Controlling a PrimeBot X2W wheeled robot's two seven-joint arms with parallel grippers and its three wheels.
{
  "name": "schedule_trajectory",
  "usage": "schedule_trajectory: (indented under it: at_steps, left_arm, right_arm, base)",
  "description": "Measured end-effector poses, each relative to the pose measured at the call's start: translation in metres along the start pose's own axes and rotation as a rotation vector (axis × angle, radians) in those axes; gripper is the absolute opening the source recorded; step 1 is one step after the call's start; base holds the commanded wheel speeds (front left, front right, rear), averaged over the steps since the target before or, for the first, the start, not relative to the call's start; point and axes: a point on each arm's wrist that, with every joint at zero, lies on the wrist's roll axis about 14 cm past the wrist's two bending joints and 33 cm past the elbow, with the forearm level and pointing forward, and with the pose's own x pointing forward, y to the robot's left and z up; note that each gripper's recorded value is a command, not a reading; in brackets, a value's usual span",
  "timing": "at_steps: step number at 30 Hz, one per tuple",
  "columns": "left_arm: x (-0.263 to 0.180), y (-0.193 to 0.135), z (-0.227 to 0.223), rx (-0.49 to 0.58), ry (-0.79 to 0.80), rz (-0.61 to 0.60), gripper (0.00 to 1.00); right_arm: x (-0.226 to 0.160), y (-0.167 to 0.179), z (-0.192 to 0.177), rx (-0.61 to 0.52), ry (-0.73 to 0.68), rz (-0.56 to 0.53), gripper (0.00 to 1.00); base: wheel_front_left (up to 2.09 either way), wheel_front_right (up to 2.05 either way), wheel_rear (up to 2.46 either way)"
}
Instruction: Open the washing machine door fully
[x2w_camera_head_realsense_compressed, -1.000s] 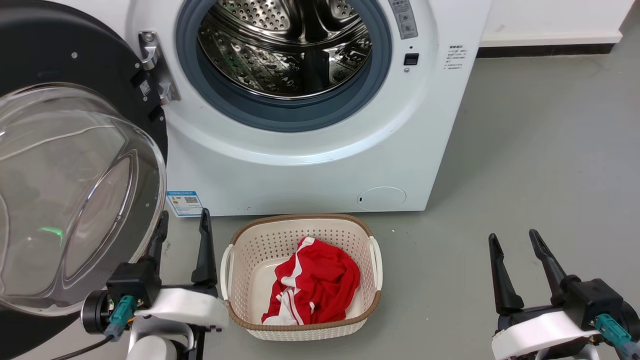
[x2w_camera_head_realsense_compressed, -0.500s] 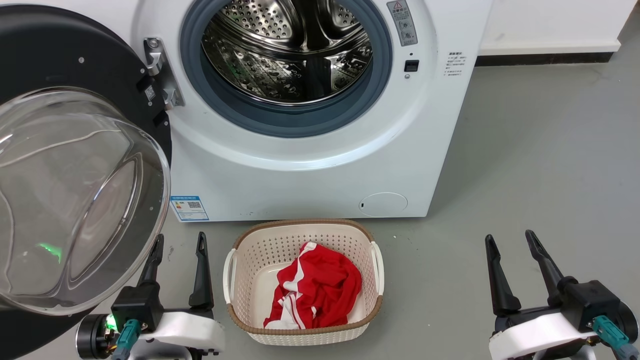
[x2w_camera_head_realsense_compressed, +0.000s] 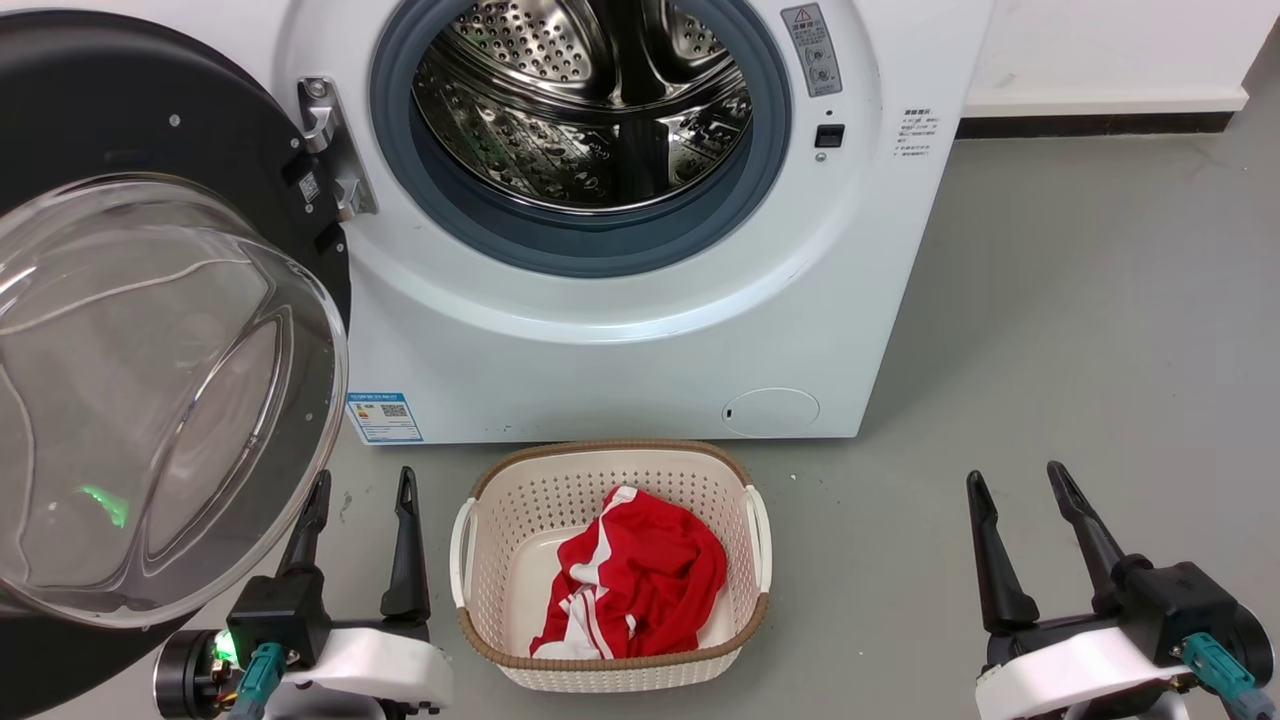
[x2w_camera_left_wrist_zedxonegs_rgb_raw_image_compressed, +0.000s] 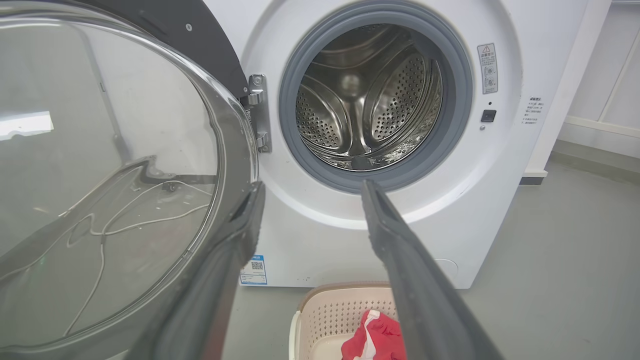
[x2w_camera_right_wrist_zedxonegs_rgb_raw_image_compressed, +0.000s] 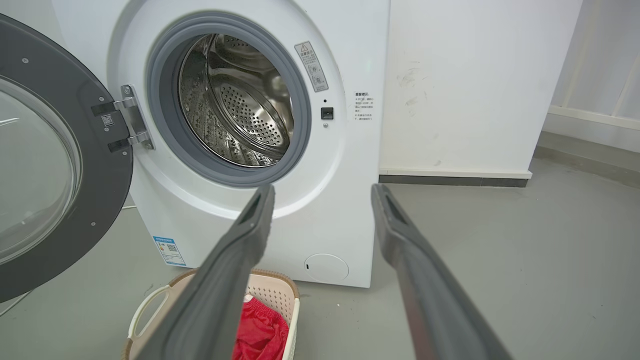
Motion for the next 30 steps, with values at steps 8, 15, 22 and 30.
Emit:
schedule_trajectory:
  at_steps: [8, 15, 22, 30]
  left_arm:
    - [0.001, 0.001, -0.002, 0.007, 0.006, 0.000, 1.00]
    - [0.001, 0.001, -0.004, 0.006, 0.010, 0.002, 1.00]
    - [0.001, 0.002, -0.005, 0.011, 0.013, 0.003, 1.00]
    - [-0.008, 0.008, -0.030, -0.057, 0.111, 0.036, 0.00]
  right_arm:
    - [0.001, 0.000, -0.003, 0.004, 0.009, -0.001, 1.00]
    - [0.001, -0.001, -0.005, 0.004, 0.014, -0.004, 1.00]
    - [0.001, -0.001, -0.007, 0.004, 0.019, -0.004, 1.00]
    - [-0.008, -0.004, -0.024, 0.080, 0.075, -0.027, 0.00]
  base:
    - [0.00, 0.00, 0.00]
    - [0.00, 0.00, 0.00]
    - [0.00, 0.00, 0.00]
    - [0.00, 0.00, 0.00]
